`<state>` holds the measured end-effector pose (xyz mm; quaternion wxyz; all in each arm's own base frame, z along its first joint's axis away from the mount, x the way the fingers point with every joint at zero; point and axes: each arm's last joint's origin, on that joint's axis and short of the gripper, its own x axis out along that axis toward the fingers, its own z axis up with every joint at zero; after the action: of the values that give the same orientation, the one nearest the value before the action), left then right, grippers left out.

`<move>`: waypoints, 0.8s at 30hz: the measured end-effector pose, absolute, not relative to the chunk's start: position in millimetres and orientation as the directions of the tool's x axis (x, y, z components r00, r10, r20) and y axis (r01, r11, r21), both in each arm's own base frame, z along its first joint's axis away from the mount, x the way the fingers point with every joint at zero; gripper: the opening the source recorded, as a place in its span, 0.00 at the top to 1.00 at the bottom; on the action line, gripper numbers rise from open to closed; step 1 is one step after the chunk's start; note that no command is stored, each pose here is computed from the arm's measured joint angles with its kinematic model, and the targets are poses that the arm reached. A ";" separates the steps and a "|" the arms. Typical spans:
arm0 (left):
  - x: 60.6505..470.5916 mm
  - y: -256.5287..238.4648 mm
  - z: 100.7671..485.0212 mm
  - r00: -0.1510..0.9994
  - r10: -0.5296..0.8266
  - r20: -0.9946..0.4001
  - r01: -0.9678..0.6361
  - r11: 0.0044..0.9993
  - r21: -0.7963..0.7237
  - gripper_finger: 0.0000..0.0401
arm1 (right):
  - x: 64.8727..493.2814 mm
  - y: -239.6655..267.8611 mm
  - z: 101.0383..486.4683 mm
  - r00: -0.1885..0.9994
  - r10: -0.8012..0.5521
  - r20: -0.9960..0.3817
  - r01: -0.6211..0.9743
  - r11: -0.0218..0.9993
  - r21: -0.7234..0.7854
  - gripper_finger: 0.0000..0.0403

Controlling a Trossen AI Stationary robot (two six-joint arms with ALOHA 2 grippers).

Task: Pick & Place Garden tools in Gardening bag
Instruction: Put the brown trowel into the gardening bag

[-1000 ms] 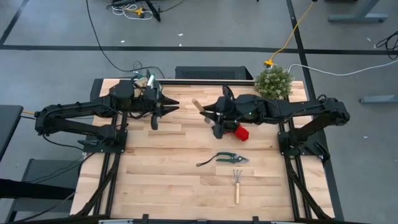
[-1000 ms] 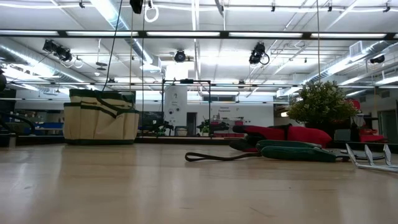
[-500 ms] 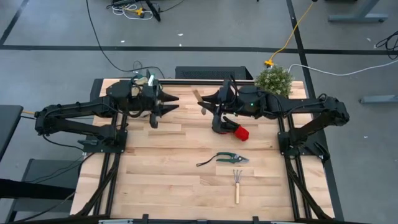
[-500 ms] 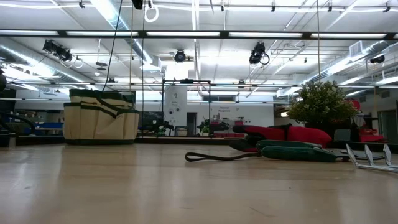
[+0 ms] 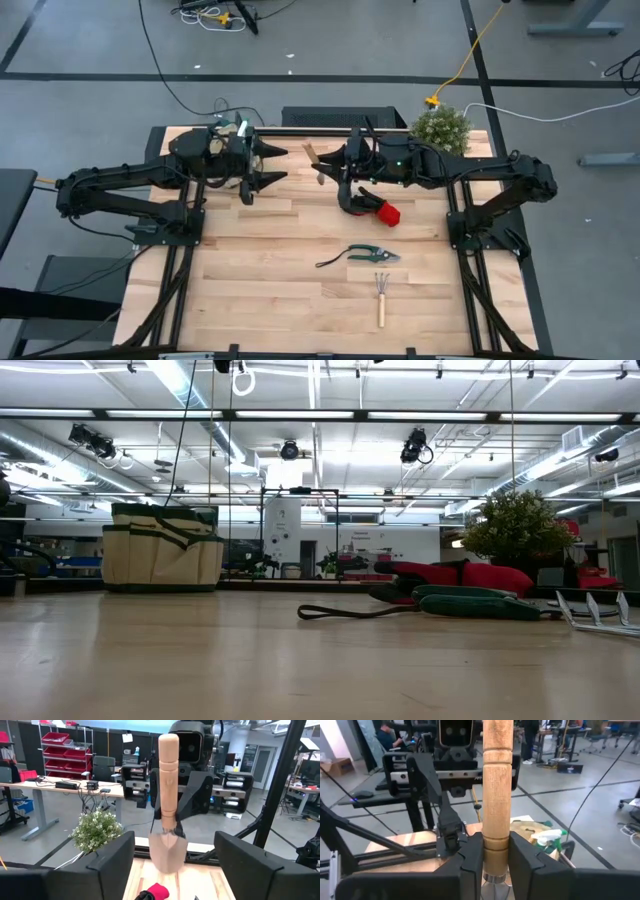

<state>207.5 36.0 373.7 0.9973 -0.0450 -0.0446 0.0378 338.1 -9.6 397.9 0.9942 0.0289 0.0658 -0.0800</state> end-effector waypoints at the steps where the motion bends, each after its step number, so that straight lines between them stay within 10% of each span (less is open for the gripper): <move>1: 207.5 36.1 373.9 0.993 0.080 0.088 -0.071 0.993 -0.099 0.29 | 340.7 -9.6 397.0 0.980 -0.154 -0.126 0.161 0.986 0.049 0.84; 24: 206.3 36.0 383.0 0.980 0.079 0.181 -0.061 0.993 -0.100 0.29 | 381.0 -8.8 377.6 0.995 -0.103 0.020 0.101 0.993 0.064 0.84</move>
<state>206.3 36.0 383.0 0.9940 -0.0468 -0.0928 0.0353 381.0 -8.8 377.6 0.9981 0.0316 -0.0116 -0.0511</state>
